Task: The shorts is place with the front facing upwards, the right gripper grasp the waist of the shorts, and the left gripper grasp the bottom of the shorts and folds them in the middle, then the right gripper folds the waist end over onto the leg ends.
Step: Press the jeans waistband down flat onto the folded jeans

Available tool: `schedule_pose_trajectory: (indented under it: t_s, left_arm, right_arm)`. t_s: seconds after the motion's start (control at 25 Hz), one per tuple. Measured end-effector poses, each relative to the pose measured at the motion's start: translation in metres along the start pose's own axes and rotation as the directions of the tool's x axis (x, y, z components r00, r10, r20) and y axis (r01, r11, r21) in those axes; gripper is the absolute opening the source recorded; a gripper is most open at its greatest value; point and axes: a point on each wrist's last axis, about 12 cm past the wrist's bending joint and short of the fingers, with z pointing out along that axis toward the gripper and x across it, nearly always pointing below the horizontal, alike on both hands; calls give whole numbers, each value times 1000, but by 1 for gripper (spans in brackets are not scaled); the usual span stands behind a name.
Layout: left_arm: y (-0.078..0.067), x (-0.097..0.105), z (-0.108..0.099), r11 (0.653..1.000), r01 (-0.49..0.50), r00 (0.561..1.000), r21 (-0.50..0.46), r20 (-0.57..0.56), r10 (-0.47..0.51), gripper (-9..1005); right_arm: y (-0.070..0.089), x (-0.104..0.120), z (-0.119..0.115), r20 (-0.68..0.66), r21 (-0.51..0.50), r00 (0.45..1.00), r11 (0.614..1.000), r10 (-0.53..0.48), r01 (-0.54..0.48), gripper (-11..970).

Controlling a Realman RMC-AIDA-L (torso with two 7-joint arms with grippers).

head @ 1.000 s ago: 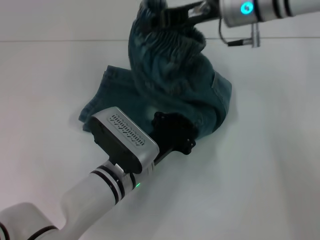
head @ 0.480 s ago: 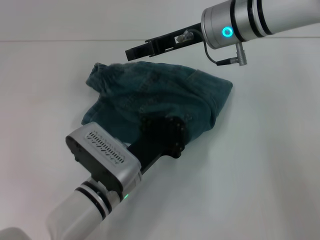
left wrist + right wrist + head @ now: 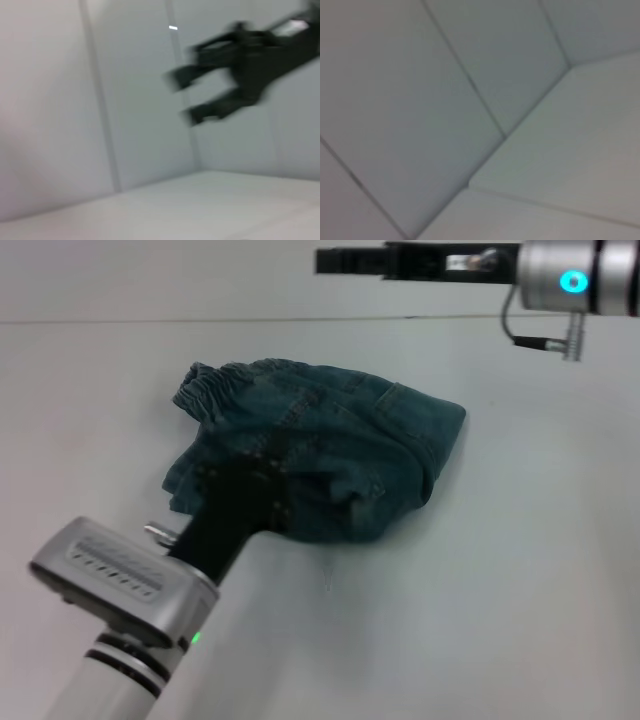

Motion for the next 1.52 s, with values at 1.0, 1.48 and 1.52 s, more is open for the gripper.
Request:
schedule_pose_trajectory:
  t_s: [1.0, 1.48, 1.52]
  left_arm:
    - [29, -27, 121, 963, -222, 945, 153, -209, 251, 2]
    - [28, 16, 44, 979, -202, 942, 36, -268, 204, 7]
    - [26, 17, 40, 977, -214, 940, 24, -268, 212, 7]
  right_arm:
    - [-58, 139, -106, 366, 78, 927, 990, 85, -122, 782]
    - [-57, 141, -112, 383, 56, 918, 990, 102, -133, 782]
    - [-57, 141, -112, 383, 56, 918, 989, 104, -135, 782]
